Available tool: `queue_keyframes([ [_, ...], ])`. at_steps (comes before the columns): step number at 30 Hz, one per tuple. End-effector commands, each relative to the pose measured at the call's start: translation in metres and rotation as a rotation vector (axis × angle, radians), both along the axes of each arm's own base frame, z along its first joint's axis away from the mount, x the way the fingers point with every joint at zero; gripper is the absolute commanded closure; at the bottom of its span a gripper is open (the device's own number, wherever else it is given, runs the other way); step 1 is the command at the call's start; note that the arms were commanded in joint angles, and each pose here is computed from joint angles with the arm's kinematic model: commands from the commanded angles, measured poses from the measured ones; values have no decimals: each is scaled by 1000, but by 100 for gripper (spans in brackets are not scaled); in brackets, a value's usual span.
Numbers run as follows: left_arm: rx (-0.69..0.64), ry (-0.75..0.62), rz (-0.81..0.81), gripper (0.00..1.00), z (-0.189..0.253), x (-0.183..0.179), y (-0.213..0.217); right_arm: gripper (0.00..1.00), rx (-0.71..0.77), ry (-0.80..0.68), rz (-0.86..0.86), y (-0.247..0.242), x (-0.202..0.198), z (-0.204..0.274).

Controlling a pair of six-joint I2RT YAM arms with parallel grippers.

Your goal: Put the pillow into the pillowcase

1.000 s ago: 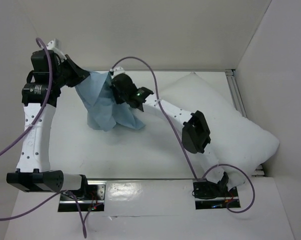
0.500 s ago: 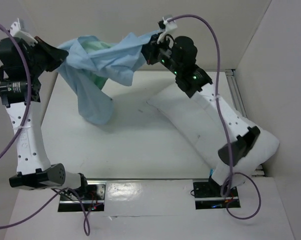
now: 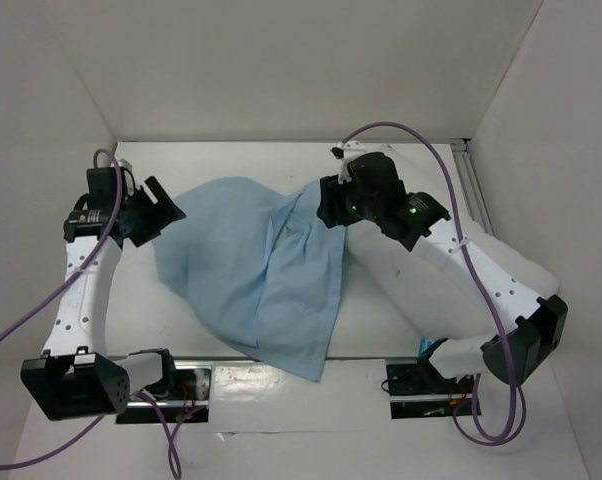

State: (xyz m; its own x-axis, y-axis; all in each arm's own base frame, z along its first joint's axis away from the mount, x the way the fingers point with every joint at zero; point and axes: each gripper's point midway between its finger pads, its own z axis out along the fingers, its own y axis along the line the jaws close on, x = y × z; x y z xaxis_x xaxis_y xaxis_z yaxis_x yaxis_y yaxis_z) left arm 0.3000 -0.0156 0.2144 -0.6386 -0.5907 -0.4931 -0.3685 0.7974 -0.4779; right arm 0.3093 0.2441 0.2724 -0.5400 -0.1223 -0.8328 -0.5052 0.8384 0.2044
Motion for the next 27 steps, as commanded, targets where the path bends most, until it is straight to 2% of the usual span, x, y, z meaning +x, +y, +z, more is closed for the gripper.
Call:
queue_keyframes([
  [1, 158, -72, 164, 16, 25, 20, 41, 43, -24, -27, -160, -27, 6, 24],
  [3, 164, 44, 212, 16, -9, 20, 51, 42, -72, 7, -181, -25, 18, 14],
  [4, 186, 116, 258, 16, -27, 14, 61, 38, -85, 22, -181, -23, 20, 18],
  [7, 166, 269, 297, 14, -69, 4, 66, 11, -161, 148, -129, -1, 20, -27],
  [8, 164, 326, 310, 13, -85, 2, 67, 8, -167, 182, -116, 11, 15, -37],
  [11, 145, 441, 373, 12, -119, -14, 77, 5, -243, 292, -55, 38, -13, -83],
  [15, 103, 483, 459, 11, -138, -21, 91, 2, -247, 372, -81, 45, -52, -124],
  [19, 14, 492, 434, 9, -160, -8, 82, 2, -268, 452, -97, 35, -83, -164],
  [21, -44, 498, 402, 14, -170, -2, 72, 2, -289, 486, -91, 34, -92, -187],
  [22, -62, 509, 392, 19, -176, 0, 69, 2, -306, 505, -78, 36, -97, -198],
  [25, -111, 526, 367, 95, -190, 10, 63, 2, -264, 526, -52, 51, -96, -210],
  [26, -118, 515, 362, 100, -187, 18, 64, 2, -252, 529, -43, 58, -93, -220],
  [27, -133, 524, 355, 100, -190, 21, 62, 2, -248, 535, -36, 61, -93, -224],
])
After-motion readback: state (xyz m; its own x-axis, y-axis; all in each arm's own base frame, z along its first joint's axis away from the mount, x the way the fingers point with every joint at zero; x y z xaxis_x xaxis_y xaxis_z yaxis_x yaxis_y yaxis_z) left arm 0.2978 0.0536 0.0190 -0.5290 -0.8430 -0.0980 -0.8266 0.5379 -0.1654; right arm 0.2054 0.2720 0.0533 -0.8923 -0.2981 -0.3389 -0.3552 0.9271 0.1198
